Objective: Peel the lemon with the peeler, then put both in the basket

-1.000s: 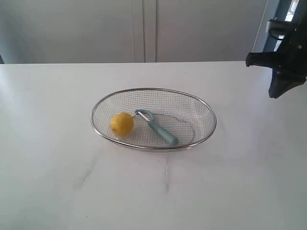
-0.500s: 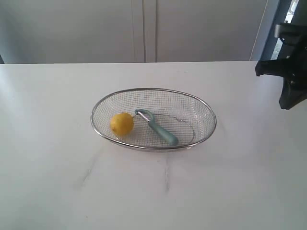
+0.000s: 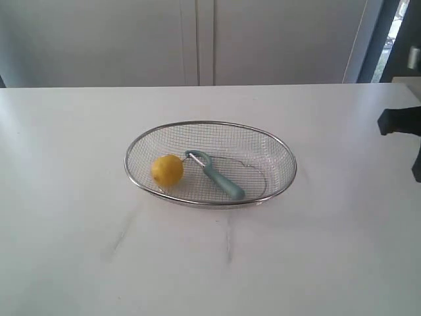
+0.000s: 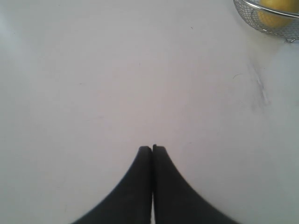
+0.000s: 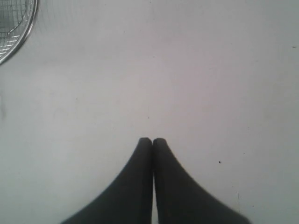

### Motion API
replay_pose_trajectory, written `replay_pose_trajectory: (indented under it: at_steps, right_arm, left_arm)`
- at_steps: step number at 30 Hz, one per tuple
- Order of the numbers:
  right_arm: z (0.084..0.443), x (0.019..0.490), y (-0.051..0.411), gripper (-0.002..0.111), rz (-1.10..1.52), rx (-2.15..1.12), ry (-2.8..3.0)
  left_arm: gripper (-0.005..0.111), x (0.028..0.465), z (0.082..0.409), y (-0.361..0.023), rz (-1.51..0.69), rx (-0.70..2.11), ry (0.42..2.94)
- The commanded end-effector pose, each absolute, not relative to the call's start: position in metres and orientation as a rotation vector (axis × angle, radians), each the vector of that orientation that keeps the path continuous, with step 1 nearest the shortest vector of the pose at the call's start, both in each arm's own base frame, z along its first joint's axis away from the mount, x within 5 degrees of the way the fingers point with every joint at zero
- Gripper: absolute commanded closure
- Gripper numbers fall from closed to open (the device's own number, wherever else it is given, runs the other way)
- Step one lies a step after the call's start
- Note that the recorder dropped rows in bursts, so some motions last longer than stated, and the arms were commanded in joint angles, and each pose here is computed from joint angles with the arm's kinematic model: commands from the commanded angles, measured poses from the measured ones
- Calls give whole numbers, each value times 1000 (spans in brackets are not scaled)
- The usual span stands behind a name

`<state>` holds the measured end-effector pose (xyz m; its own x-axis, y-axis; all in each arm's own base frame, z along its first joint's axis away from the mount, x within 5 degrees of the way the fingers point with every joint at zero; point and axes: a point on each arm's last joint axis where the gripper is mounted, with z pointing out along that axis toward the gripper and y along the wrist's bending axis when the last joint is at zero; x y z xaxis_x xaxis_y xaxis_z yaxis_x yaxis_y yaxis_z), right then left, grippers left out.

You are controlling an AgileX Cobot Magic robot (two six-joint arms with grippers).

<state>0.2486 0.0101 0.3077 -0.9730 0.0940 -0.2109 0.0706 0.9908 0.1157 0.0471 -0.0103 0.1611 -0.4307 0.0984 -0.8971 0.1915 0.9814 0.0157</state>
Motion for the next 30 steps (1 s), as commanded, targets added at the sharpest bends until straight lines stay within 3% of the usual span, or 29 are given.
replay_pose_trajectory:
  at_steps: [1,15,30]
  right_arm:
    - [317,223,8,108,144,122,2871]
    - [374,113,7,108,128,54,2263]
    - [394,86,7,108,132,50,2025]
  left_arm:
    - [107,47,157,-11,-114,200,2032]
    - [107,47,157,-11,-114,200,2032]
    - [107,47,157,-11,-114,200,2032]
